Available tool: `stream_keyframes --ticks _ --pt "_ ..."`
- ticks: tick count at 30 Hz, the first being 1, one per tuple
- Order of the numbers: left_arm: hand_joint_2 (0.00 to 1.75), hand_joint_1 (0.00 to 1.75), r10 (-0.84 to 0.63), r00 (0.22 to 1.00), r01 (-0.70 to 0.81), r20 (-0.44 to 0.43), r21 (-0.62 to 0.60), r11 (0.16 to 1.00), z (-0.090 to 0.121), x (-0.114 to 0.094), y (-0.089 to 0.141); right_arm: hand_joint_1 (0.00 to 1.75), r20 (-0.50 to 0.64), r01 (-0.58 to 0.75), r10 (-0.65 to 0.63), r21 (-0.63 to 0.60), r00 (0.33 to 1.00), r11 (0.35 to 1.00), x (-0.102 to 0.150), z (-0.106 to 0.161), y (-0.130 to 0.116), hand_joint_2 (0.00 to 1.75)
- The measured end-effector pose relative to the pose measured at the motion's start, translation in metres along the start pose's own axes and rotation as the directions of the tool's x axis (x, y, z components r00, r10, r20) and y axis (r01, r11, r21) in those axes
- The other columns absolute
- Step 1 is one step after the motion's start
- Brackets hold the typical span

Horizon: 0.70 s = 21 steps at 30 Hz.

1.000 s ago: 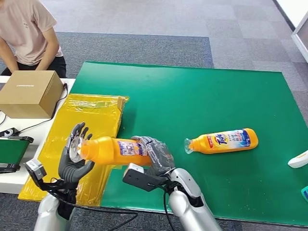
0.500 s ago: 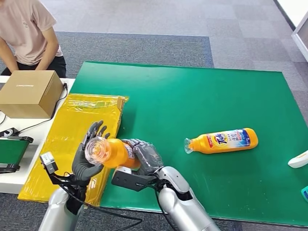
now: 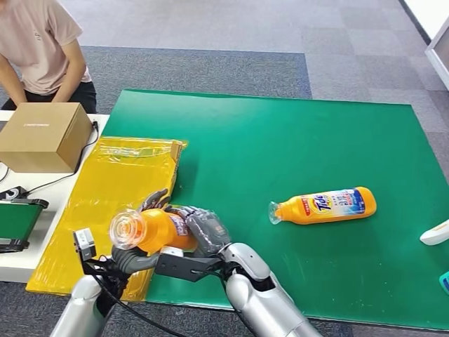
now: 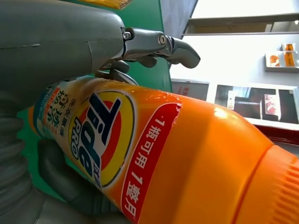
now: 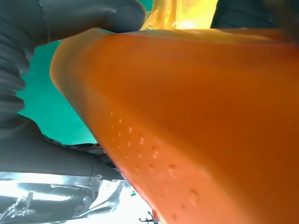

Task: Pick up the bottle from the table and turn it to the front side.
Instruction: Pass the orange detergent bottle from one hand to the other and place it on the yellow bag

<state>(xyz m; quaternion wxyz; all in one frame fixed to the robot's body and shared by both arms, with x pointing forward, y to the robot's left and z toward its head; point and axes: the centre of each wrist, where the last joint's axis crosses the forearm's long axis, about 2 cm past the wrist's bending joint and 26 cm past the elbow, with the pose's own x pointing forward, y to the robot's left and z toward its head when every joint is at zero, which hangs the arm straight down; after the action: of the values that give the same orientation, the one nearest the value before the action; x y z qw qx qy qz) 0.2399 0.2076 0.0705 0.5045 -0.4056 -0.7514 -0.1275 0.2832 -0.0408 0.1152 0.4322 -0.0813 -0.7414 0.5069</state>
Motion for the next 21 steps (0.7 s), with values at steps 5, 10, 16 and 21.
stream_keyframes --ticks 5,10,16,21 --pt "1.75 1.75 -0.067 0.997 0.067 -0.047 -0.003 0.998 0.004 -0.002 0.001 1.75 0.013 -0.014 0.014 0.018 1.000 1.000 0.003 -0.001 0.004 1.75" --pt "1.75 1.75 -0.156 0.984 0.159 -0.085 0.022 0.987 0.006 -0.004 0.000 1.69 -0.001 -0.019 0.019 0.027 1.000 0.999 0.002 0.001 0.008 1.75" --pt "1.75 1.75 -0.230 0.970 0.234 -0.086 0.049 0.971 0.002 -0.001 -0.001 0.00 -0.005 -0.040 0.040 0.034 0.999 0.999 0.002 0.001 0.008 1.75" --pt "1.75 1.75 -0.382 0.921 0.388 -0.080 0.085 0.918 -0.010 0.006 -0.007 0.00 -0.022 -0.053 0.053 0.016 0.998 0.998 0.001 0.001 0.006 1.75"
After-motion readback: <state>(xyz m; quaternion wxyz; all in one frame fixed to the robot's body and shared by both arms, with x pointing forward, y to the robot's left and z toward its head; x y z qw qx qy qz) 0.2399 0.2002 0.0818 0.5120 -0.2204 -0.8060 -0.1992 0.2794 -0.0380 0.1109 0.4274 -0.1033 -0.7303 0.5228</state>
